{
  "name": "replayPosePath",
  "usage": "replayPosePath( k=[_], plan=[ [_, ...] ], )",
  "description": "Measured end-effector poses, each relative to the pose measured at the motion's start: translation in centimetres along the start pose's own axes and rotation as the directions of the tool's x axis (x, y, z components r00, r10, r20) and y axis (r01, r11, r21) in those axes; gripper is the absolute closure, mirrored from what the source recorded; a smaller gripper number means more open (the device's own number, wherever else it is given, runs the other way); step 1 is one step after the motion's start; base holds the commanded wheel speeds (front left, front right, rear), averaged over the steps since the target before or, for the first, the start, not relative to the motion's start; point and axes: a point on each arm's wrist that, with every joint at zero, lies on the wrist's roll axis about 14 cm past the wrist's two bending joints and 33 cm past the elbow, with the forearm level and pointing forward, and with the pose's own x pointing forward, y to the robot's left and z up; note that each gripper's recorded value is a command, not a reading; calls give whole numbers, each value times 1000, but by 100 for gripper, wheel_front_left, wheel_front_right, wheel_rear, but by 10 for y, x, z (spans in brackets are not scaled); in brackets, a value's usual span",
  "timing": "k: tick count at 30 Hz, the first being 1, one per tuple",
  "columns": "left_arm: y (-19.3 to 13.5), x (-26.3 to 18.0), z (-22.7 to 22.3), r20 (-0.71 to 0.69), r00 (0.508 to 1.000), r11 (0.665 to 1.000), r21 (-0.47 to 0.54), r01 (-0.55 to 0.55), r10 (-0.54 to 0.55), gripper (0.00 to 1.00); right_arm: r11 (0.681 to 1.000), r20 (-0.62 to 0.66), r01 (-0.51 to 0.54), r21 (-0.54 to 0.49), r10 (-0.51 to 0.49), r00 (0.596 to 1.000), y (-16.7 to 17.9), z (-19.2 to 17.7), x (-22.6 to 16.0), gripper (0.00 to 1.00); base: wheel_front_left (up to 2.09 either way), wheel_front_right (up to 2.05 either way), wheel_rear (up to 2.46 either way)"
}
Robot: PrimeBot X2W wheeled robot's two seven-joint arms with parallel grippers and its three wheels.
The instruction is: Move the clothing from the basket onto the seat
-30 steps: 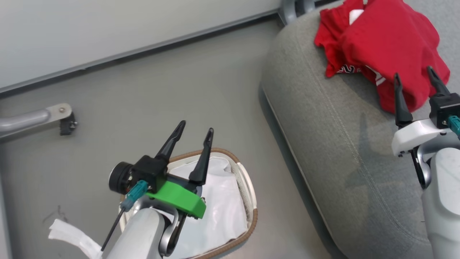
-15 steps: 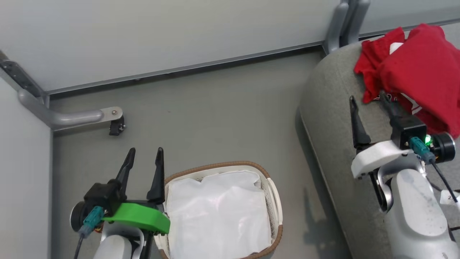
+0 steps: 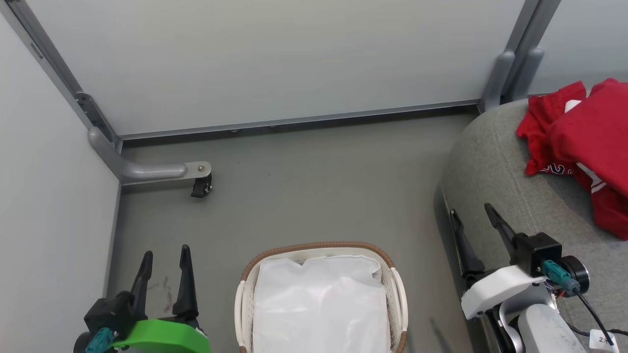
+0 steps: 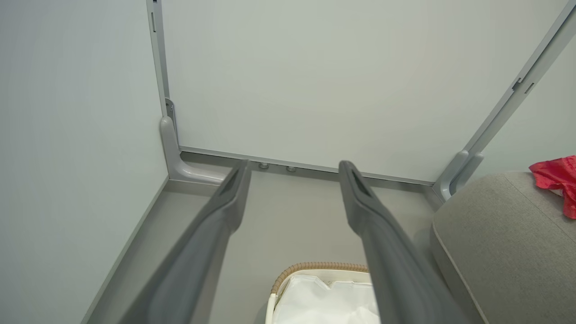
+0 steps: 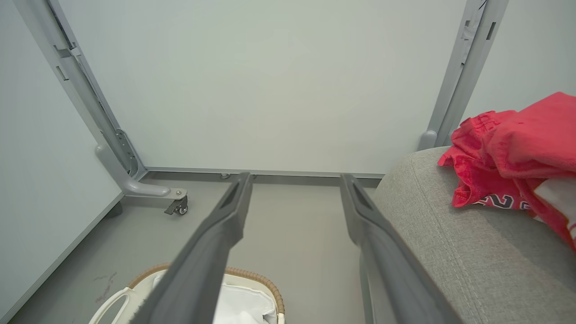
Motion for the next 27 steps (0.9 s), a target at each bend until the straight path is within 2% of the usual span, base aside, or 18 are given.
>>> replayPosePath(
  k=[9, 25, 26, 27],
  plan=[
    [-3, -10, -2, -5, 1000, 1000, -16, 3, -3, 0, 1000, -11, -6, 8, 6, 1000, 4, -4, -14, 0, 0, 0, 0],
    [-3, -10, -5, -12, 1000, 1000, -18, 5, -5, 0, 1000, 3, -3, 12, 3, 1000, 3, 1, -13, 0, 0, 0, 0],
    [-3, -11, -5, -13, 1000, 1000, -24, 2, -2, 100, 1000, 4, -3, 12, 3, 1000, 4, 1, -13, 100, 0, 0, 0],
    [-2, -11, -7, -19, 1000, 1000, -25, -1, 0, 100, 1000, -2, -3, 14, 3, 1000, 4, -1, -14, 100, 0, 0, 0]
  ],
)
